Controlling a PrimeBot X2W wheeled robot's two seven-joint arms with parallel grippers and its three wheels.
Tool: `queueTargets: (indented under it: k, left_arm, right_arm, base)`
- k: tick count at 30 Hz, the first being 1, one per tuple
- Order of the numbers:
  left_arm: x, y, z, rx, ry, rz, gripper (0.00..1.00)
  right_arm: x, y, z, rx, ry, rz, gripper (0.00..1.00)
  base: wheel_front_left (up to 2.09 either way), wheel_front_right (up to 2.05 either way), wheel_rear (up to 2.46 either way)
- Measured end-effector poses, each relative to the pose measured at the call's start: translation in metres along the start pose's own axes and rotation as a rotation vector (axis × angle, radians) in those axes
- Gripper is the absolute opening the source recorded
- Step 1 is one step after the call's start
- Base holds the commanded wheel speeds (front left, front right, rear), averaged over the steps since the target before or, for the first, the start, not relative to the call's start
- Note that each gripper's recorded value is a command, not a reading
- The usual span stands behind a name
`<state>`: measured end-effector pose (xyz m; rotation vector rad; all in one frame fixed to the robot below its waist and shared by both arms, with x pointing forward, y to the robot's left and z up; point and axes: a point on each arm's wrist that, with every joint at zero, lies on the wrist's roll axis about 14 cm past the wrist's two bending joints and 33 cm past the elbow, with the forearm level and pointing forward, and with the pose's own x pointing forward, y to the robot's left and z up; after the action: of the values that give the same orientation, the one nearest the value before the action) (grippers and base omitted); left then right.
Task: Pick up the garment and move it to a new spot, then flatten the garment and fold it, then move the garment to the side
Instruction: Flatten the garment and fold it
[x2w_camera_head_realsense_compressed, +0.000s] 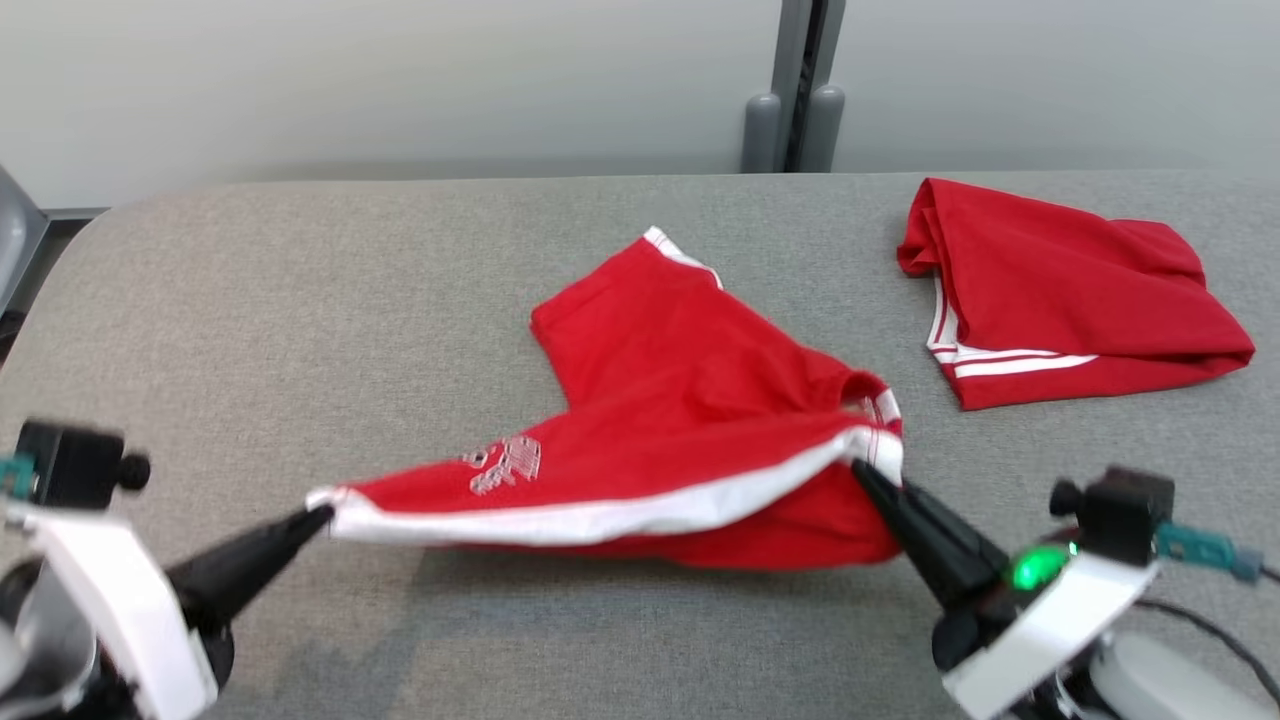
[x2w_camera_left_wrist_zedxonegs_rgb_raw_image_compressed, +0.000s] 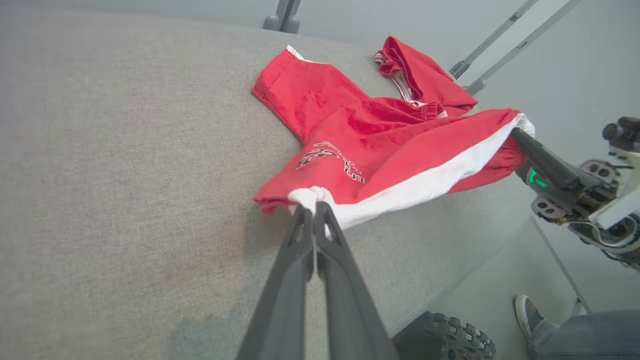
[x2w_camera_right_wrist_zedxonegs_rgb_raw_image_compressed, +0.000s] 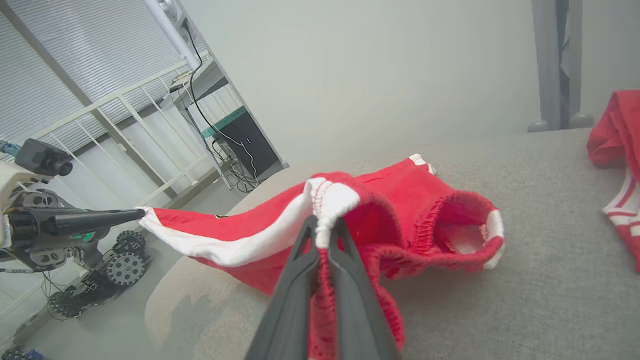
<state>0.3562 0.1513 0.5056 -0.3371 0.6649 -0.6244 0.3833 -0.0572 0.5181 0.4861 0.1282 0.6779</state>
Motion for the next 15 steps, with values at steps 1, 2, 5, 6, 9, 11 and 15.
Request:
queueTargets:
  k: [1, 2, 5, 6, 9, 11, 15]
  left_arm:
    - [-0.003, -0.002, -0.005, -0.016, 0.000, -0.001, 0.00]
    - [-0.007, -0.004, -0.010, -0.032, 0.001, 0.000, 0.00]
    - [-0.016, -0.008, -0.022, -0.080, -0.014, 0.005, 0.00]
    - [-0.016, -0.009, -0.022, -0.083, -0.023, 0.004, 0.00]
    - [-0.016, -0.011, -0.019, -0.077, -0.033, 0.003, 0.00]
    - [-0.014, -0.013, -0.019, -0.065, -0.019, -0.005, 0.00]
    - [-0.005, -0.010, -0.002, -0.018, -0.013, -0.008, 0.00]
  right_arm:
    - [-0.005, 0.003, -0.002, 0.017, -0.005, -0.003, 0.00]
    - [-0.010, 0.004, -0.005, 0.032, -0.007, -0.010, 0.00]
    - [-0.029, 0.004, -0.018, 0.073, 0.011, -0.038, 0.00]
    - [-0.032, 0.002, -0.019, 0.076, 0.013, -0.045, 0.00]
    - [-0.035, 0.002, -0.016, 0.074, 0.002, -0.050, 0.00]
    - [-0.037, 0.000, -0.015, 0.056, 0.004, -0.052, 0.00]
    - [-0.041, -0.007, -0.026, 0.030, 0.054, -0.062, 0.00]
  base:
    - [0.00, 0.00, 0.00]
    - [0.00, 0.00, 0.00]
    - [0.00, 0.00, 0.00]
    - [0.00, 0.00, 0.00]
    - [0.00, 0.00, 0.00]
    - [0.00, 0.00, 0.00]
    - [0.00, 0.00, 0.00]
